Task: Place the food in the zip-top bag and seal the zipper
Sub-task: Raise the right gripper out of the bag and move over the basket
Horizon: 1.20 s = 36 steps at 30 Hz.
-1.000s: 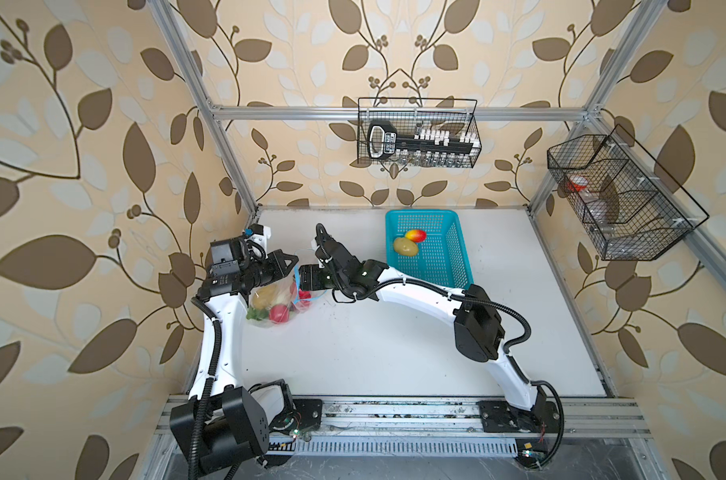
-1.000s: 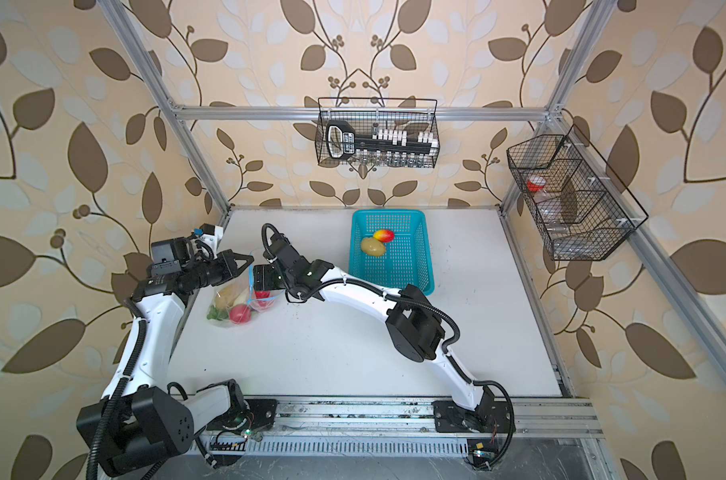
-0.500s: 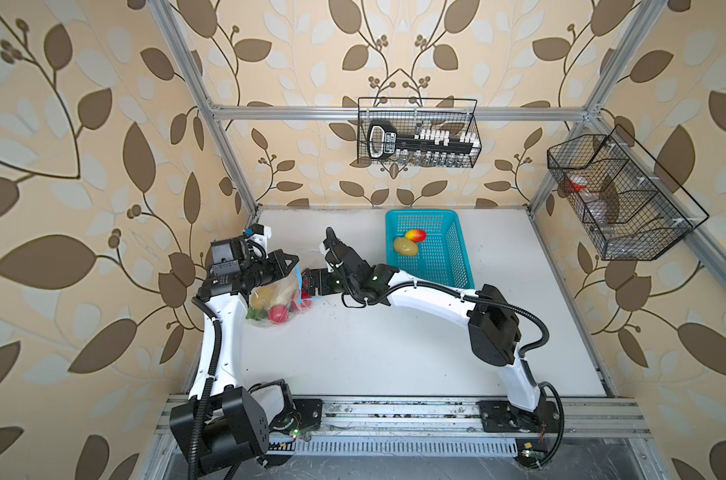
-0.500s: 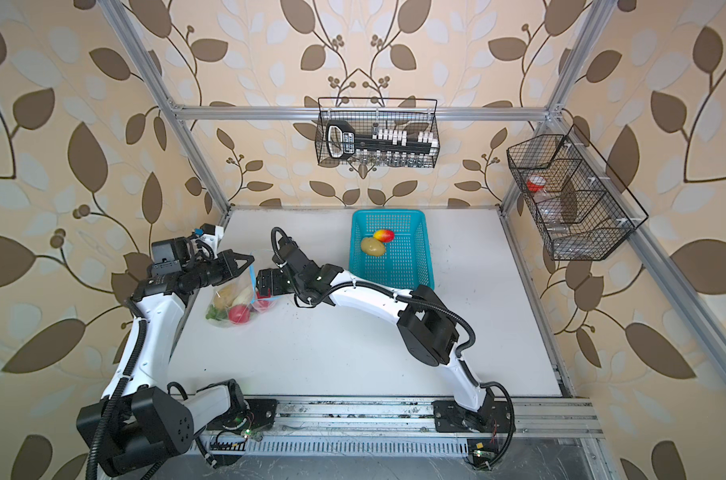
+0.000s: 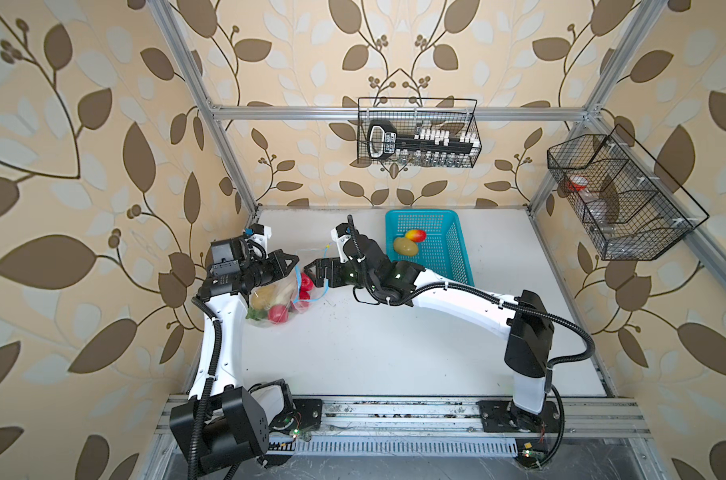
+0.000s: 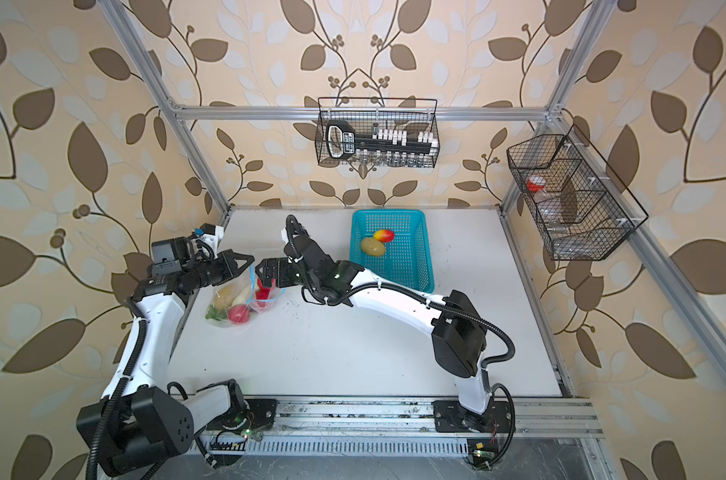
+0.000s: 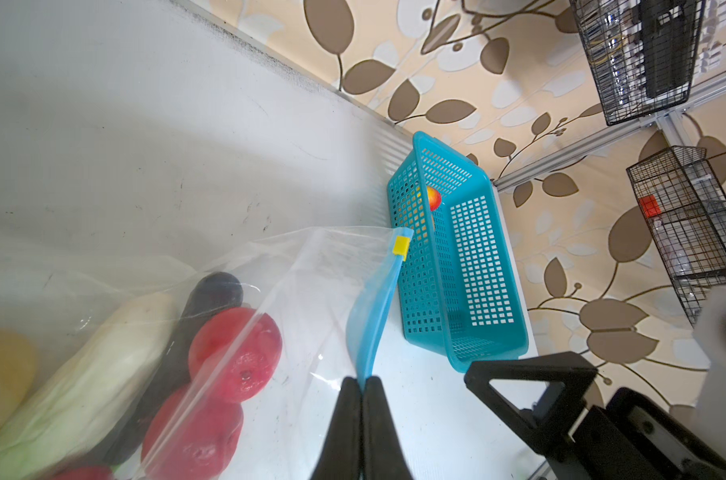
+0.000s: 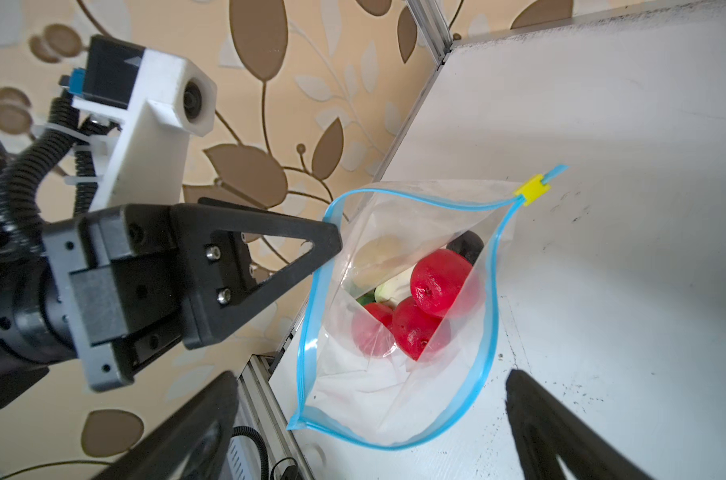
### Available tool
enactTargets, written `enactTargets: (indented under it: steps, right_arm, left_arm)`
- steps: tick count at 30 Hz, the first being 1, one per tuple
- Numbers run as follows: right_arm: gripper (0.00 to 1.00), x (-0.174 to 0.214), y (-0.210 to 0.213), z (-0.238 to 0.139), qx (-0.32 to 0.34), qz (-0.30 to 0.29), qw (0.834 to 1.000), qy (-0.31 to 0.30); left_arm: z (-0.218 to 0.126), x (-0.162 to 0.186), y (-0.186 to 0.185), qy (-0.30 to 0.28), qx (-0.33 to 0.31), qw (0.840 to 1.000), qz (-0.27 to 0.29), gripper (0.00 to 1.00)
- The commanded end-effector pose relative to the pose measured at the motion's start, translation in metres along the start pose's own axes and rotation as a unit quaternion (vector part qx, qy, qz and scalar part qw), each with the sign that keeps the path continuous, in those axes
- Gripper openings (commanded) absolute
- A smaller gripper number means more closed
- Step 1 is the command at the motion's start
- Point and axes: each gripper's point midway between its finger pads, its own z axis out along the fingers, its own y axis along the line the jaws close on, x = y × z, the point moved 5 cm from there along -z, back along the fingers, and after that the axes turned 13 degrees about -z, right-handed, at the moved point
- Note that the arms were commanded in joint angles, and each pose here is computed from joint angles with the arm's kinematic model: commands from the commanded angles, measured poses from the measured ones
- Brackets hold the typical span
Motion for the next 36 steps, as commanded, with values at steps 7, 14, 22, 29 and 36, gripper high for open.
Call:
enactTargets:
  steps: [7,14,22,29,36]
  right_arm:
    - [1.0,-0.01,-0.034,-0.032,0.066,-0.009,0.998,-0.011]
    - [1.0,-0.014,-0.078,-0.061,0.175,-0.071,0.982,0.016]
    - [1.0,-0.024,-0.133,-0.09,0.249,-0.102,0.962,0.04]
    - [1.0,-0.025,-0.183,-0.094,0.272,-0.091,0.954,0.085]
    - [1.0,-0.012,-0.224,-0.081,0.304,-0.177,0.919,0.175]
  left_arm:
    - [-0.007,-0.004,-0.007,-0.014,0.011,1.0,0.02,0.0]
    - [-0.006,-0.005,-0.005,-0.017,0.005,1.0,0.016,0.0]
    - [-0.008,-0.003,-0.011,-0.013,0.024,0.999,0.024,0.0]
    - [-0.007,-0.003,-0.007,-0.018,0.02,0.999,0.027,0.0]
    - [-0.003,-0.005,0.002,-0.019,-0.003,0.999,0.03,0.0]
